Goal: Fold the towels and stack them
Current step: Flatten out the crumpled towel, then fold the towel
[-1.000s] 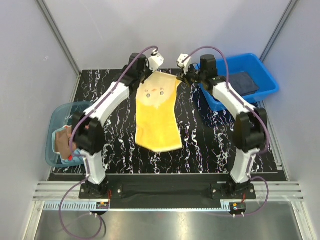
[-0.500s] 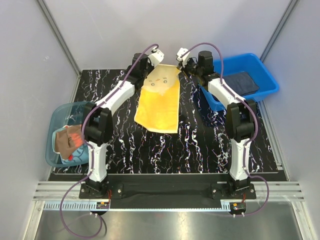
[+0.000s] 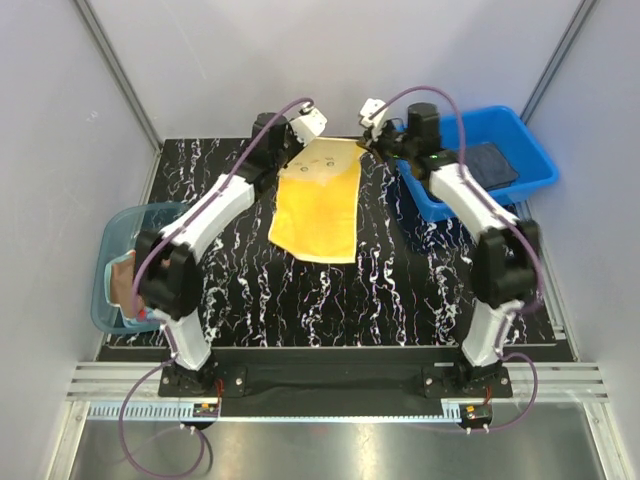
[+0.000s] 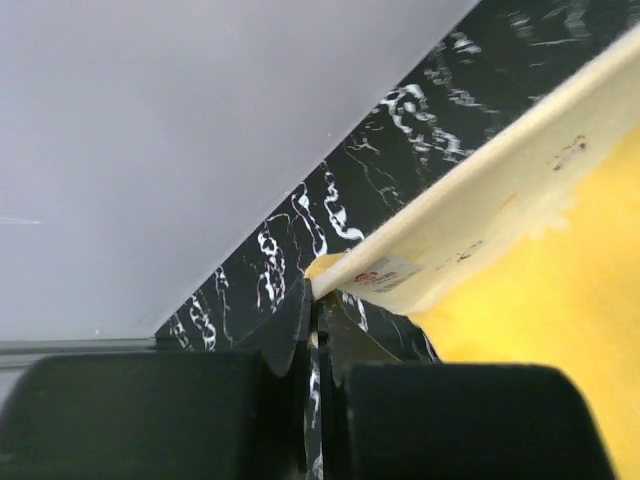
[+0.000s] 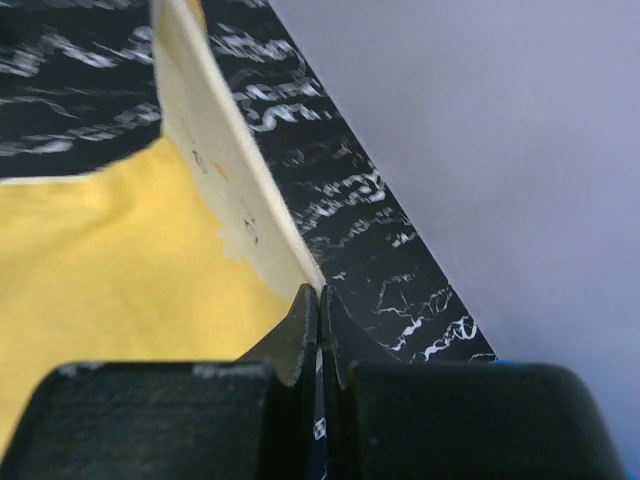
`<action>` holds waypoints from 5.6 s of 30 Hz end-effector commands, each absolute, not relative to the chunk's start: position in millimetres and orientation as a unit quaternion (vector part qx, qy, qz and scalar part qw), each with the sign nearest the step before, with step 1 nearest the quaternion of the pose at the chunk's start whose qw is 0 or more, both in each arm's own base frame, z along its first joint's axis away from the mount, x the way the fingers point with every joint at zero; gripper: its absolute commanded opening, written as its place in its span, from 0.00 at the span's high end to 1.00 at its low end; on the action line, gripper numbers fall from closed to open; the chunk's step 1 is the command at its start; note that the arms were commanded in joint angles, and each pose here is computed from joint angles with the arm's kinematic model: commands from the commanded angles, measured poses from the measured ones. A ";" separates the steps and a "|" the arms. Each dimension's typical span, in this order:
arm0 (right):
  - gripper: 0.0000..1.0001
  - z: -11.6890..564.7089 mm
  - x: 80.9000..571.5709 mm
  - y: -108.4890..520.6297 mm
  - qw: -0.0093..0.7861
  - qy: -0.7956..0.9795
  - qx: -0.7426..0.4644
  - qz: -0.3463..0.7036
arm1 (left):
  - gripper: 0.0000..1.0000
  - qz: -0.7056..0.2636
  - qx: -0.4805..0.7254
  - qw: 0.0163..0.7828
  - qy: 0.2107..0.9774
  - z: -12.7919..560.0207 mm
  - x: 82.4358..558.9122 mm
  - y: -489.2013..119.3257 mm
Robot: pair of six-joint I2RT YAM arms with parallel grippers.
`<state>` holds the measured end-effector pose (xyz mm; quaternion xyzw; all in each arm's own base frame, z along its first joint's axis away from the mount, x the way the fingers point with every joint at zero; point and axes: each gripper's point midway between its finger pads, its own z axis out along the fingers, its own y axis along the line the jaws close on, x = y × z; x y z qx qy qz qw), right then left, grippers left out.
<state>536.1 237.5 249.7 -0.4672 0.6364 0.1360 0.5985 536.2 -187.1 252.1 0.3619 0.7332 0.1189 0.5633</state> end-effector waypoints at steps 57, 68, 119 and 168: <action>1.00 200.6 531.7 239.6 0.535 0.639 -0.514 0.204 | 1.00 0.141 0.398 0.502 0.755 198.5 572.2 -143.8; 1.00 173.1 420.0 281.7 0.435 0.677 -0.545 0.237 | 1.00 0.160 0.377 0.440 0.799 167.9 497.9 -103.1; 0.75 41.3 319.1 323.9 0.243 0.920 -0.220 0.216 | 0.66 -0.060 -0.024 0.218 0.974 37.1 323.3 -113.5; 0.59 67.2 350.7 177.5 0.242 0.955 0.054 0.162 | 0.57 -0.295 -0.171 0.252 0.905 54.9 298.0 -211.5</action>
